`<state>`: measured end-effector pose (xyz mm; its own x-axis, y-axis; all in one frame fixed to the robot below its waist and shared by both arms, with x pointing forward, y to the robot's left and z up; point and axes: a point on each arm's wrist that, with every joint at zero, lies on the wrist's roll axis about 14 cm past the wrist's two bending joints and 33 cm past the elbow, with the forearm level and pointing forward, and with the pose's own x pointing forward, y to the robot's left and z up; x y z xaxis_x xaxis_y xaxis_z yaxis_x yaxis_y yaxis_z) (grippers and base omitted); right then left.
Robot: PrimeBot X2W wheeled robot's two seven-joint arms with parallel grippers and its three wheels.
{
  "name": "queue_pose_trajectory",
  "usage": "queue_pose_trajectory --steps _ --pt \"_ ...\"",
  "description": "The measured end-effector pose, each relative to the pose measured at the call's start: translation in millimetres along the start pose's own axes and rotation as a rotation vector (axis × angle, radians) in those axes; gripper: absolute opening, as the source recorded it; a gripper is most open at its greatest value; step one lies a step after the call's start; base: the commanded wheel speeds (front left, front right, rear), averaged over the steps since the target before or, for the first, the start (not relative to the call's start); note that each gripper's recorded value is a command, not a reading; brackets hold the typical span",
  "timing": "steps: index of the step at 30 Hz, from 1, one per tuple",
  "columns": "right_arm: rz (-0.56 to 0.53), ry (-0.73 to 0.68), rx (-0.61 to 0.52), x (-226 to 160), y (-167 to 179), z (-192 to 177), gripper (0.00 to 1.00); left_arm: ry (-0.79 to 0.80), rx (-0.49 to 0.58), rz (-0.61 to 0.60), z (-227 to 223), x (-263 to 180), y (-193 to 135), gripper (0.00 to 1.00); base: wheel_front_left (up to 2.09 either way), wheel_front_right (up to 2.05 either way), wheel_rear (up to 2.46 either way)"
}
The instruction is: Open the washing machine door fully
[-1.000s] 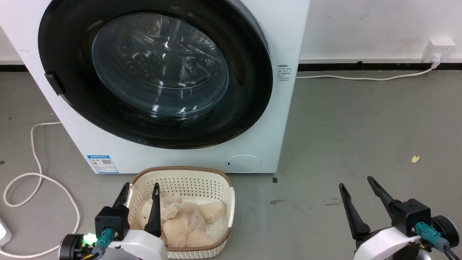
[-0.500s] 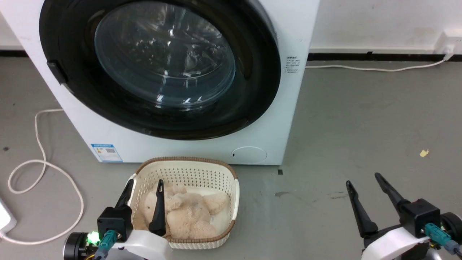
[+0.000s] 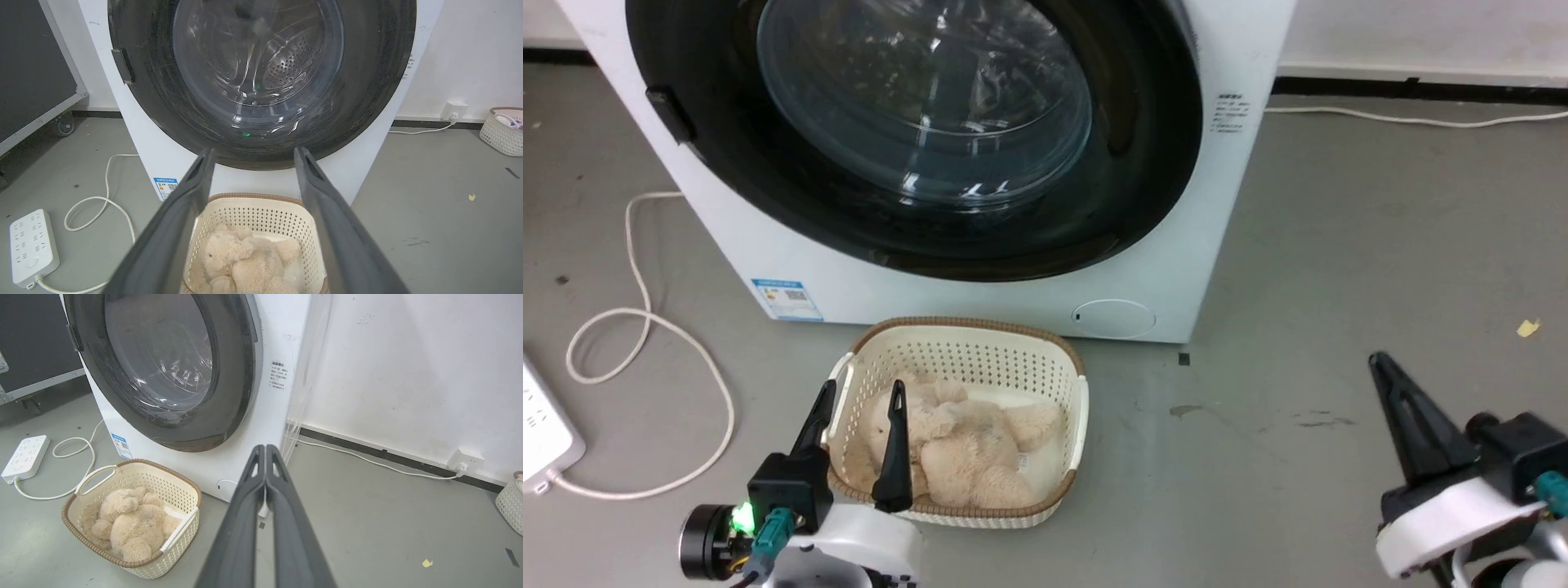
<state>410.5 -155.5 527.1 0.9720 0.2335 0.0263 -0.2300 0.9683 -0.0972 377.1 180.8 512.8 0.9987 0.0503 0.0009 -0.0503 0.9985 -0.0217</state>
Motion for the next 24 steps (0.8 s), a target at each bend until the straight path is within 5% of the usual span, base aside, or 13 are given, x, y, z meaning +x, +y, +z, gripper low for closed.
queue_pose_trajectory --steps 24 --pt "0.093 -0.073 0.237 110 -7 38 0.0 -0.001 -0.029 0.102 -10 14 18 1.0 0.0 0.0 0.0"
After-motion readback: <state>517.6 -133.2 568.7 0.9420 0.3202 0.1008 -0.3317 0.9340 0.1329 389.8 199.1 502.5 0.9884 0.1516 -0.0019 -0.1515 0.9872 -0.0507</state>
